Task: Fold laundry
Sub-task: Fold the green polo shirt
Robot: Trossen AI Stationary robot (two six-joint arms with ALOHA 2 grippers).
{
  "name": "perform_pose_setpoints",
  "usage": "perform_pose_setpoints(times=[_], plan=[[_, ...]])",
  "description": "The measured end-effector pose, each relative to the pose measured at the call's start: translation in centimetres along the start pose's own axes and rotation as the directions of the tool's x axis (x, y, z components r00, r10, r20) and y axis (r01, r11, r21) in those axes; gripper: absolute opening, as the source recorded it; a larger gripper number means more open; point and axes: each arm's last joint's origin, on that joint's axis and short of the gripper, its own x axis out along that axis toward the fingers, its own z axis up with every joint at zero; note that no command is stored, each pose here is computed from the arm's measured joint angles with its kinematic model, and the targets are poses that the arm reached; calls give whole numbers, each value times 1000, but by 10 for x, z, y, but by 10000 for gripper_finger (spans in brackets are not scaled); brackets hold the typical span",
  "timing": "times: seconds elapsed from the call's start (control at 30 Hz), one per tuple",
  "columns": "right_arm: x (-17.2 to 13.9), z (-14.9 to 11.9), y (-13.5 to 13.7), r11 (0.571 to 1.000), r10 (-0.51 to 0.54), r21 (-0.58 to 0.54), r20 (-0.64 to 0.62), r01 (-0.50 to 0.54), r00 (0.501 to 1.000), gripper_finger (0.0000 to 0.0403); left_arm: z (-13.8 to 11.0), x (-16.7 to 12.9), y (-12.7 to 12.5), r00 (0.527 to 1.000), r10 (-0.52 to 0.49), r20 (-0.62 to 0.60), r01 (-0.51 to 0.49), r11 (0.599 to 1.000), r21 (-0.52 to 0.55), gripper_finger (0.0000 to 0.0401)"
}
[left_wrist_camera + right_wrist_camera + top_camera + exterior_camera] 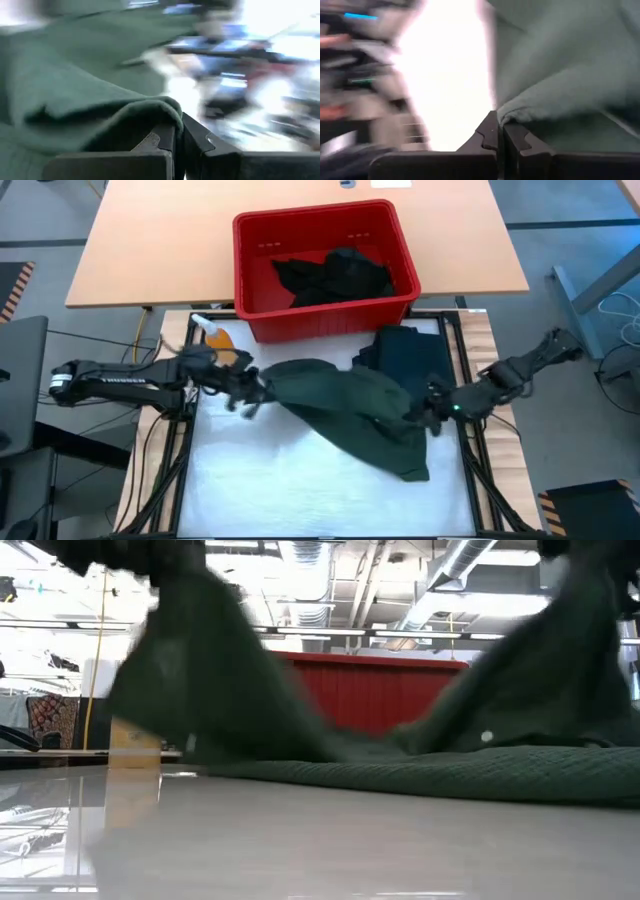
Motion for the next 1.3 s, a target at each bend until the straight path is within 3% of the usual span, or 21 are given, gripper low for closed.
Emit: perform_pose_setpoints(times=[0.07, 0.17, 0.23, 0.3, 0.37, 0.53, 0.63, 0.73, 0.8, 0.9, 1.0, 1.13, 1.23, 1.3], plan=[[-10, 6, 18, 974, 213, -100, 94, -204, 972, 20, 10, -6, -18, 977, -209, 43, 208, 978, 37, 0], [-33, 16, 41, 870, 474, -283, 253, -404, 843, 20, 24, -20, -40, 898, -402, 182, 386, 915, 116, 0], [-50, 25, 50, 791, 597, -396, 339, -466, 727, 20, 32, -31, -53, 836, -488, 253, 451, 872, 190, 0], [-63, 32, 54, 749, 653, -476, 412, -461, 636, 20, 40, -40, -64, 793, -524, 311, 464, 850, 250, 0], [-72, 39, 51, 754, 647, -521, 480, -401, 592, 20, 51, -47, -72, 771, -502, 392, 416, 863, 288, 0], [-89, 64, 42, 869, 453, -484, 698, -102, 554, 20, 83, -59, -80, 783, -288, 551, 182, 954, 239, 0], [-108, 84, 42, 890, 394, -455, 801, 30, 451, 20, 105, -67, -80, 815, -113, 568, -3, 980, 199, 0], [-120, 103, 47, 883, 370, -454, 831, 122, 415, 20, 131, -78, -82, 828, -14, 560, -129, 968, 215, 0], [-131, 113, 50, 877, 369, -462, 824, 133, 430, 20, 147, -86, -87, 839, 9, 544, -170, 954, 246, 0], [-140, 123, 55, 871, 339, -474, 771, 128, 539, 20, 166, -95, -96, 865, 15, 502, -186, 938, 292, 0], [-140, 120, 54, 880, 277, -467, 651, 85, 706, 20, 174, -98, -106, 909, -16, 416, -138, 931, 338, 0], [-117, 98, 38, 924, 141, -381, 409, 28, 901, 20, 164, -93, -112, 959, -17, 283, -86, 934, 348, 0], [-93, 81, 30, 954, 69, -299, 302, 25, 951, 20, 150, -86, -109, 979, 60, 197, -121, 943, 311, 0], [-81, 75, 33, 958, 115, -286, 281, -31, 953, 20, 140, -83, -108, 982, 113, 154, -154, 944, 291, 0]])
